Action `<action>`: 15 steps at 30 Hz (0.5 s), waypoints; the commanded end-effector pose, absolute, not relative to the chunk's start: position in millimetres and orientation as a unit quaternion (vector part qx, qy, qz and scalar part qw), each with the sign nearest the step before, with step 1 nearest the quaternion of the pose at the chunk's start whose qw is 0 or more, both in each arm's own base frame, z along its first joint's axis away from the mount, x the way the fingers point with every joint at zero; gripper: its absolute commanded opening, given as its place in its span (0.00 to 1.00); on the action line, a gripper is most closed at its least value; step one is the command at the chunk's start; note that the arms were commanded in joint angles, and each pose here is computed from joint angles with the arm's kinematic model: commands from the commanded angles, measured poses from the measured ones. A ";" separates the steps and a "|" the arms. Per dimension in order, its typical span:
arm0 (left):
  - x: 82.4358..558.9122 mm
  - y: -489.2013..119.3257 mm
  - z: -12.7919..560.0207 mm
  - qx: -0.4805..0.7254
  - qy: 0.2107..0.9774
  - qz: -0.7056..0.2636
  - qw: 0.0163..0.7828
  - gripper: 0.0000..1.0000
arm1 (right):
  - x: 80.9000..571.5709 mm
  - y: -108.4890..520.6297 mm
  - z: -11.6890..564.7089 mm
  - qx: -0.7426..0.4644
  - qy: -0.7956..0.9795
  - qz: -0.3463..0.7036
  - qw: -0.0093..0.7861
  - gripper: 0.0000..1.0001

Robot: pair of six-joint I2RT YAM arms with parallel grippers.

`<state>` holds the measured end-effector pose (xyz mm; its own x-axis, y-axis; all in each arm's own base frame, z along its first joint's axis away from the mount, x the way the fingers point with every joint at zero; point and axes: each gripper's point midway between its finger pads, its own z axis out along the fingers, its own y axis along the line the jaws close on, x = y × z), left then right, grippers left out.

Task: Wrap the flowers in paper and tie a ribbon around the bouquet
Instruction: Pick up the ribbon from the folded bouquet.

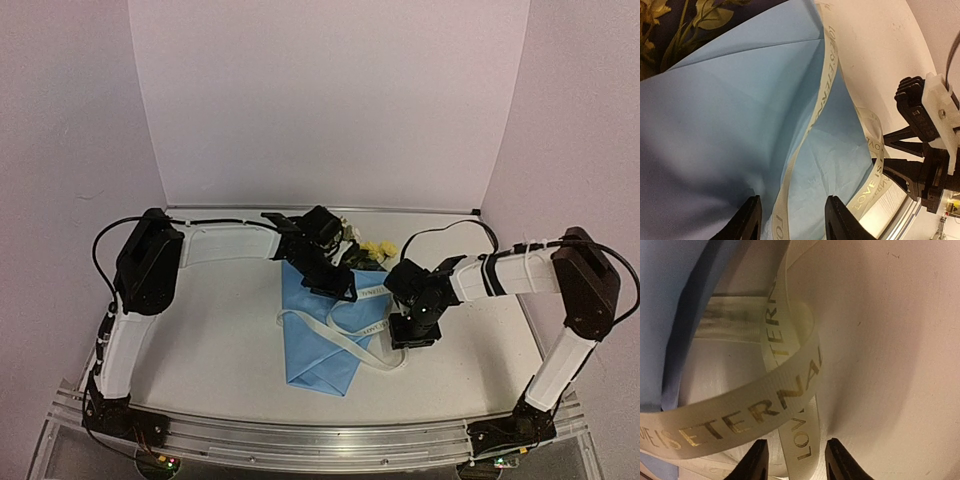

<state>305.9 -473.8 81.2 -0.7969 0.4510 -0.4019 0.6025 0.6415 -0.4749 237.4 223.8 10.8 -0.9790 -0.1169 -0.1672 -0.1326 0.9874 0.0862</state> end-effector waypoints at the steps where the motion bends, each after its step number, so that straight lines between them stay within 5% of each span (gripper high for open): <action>1: 312.7 -480.9 92.0 0.306 0.893 -0.297 0.144 0.28 | 238.1 224.0 12.1 -0.052 0.993 0.040 0.097 0.25; 6: 315.5 -481.9 102.4 0.301 0.890 -0.304 0.160 0.02 | 229.2 220.7 19.4 -0.041 0.993 0.039 0.100 0.00; 15: 353.4 -461.9 153.7 0.211 0.872 -0.374 0.235 0.00 | 202.8 183.9 35.1 0.011 0.993 0.003 0.113 0.00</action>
